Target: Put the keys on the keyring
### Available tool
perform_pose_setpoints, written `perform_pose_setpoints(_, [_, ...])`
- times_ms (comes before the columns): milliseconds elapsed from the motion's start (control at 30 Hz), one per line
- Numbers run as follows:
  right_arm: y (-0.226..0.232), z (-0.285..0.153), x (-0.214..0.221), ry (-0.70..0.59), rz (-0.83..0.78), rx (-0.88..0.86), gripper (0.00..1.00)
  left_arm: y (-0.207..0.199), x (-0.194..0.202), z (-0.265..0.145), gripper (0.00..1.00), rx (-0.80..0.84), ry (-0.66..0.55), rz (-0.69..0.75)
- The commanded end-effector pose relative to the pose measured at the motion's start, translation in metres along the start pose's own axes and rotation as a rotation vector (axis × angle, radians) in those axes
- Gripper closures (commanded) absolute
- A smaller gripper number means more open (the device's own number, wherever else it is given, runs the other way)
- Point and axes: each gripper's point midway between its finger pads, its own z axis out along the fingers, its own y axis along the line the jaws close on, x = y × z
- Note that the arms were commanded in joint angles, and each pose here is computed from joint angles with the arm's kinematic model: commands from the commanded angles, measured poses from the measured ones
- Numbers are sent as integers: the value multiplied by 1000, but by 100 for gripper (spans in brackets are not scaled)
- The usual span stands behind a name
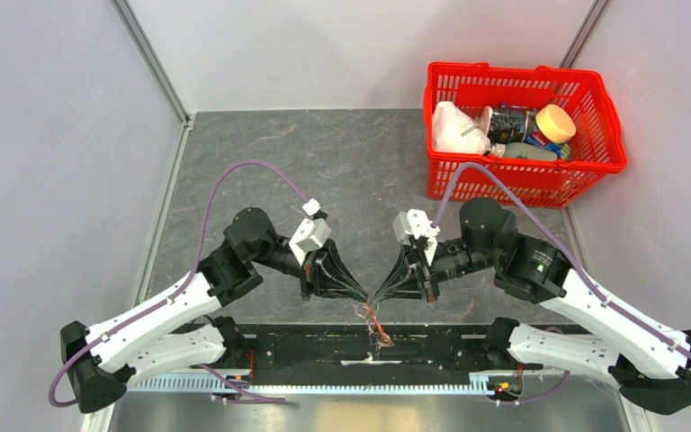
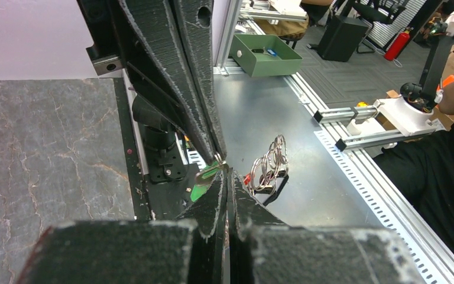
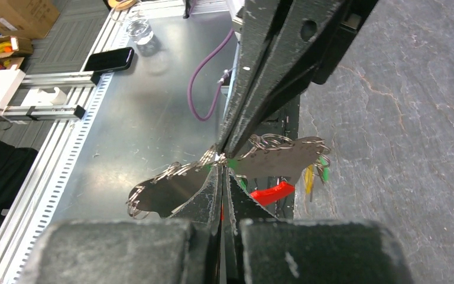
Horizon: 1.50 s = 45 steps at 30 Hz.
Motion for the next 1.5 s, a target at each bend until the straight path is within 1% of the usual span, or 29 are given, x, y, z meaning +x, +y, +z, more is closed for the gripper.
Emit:
perform_pose_setpoints(0, [-7,0,-9,-35,0,54,100,-8,-25,-2,98,-4,-46,105])
perform_pose_setpoints(500, [-5,3,-10,-37,7,33,100,-1,-23,-3,98,-45,-34,103])
perform_pose_setpoints(1067, [-9,1,0,-11,20,64,100,-3,-26,-5,98,-55,-38,115])
perform_pose_setpoints(1467, [-4,3,0,-6,21,36,100,1,-26,-5,98,-73,-38,116])
